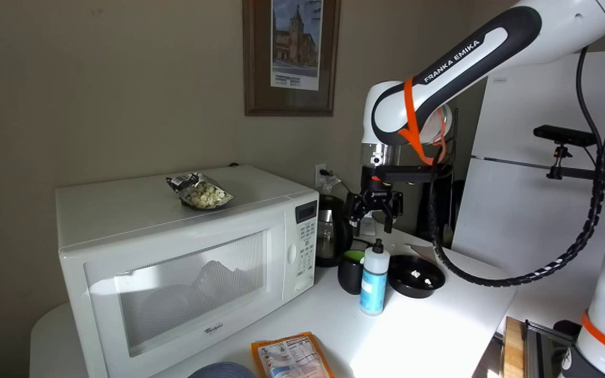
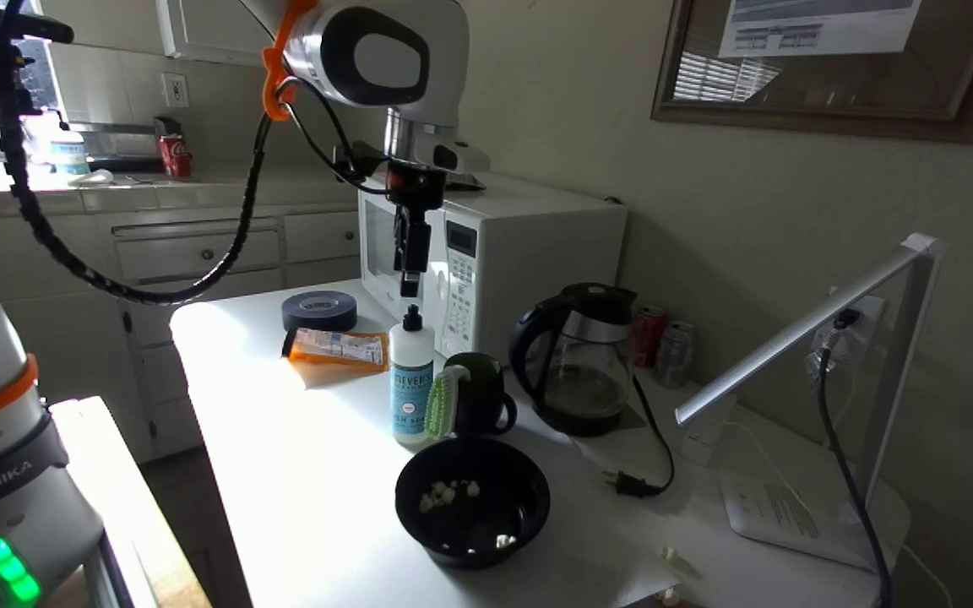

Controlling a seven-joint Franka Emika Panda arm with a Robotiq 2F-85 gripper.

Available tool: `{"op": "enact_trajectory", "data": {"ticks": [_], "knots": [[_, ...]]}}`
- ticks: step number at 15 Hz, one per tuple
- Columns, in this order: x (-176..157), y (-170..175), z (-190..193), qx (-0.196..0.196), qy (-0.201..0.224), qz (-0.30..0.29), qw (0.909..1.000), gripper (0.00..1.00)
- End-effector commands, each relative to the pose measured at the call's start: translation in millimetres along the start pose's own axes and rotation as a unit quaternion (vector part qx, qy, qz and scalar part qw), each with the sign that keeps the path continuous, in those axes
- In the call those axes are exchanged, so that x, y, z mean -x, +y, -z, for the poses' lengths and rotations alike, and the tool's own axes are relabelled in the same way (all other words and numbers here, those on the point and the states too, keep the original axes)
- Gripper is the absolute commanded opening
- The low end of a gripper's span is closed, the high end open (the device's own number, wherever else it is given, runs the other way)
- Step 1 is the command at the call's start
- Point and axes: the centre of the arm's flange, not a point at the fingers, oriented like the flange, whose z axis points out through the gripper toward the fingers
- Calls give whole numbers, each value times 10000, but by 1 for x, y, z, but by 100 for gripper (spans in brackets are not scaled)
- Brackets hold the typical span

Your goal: Put the bottle with a blue label on top of the microwave.

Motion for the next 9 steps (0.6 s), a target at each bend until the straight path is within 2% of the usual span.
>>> {"op": "enact_trajectory", "data": {"ticks": [1, 5, 6, 9], "knots": [[-8, 16, -35, -65, -77, -101, 9999, 100], [-7, 23, -46, -27, -33, -173, 9998, 100], [-6, 24, -47, -12, -30, -200, 9998, 82], [-6, 25, -48, 18, -25, -225, 9997, 58]]}}
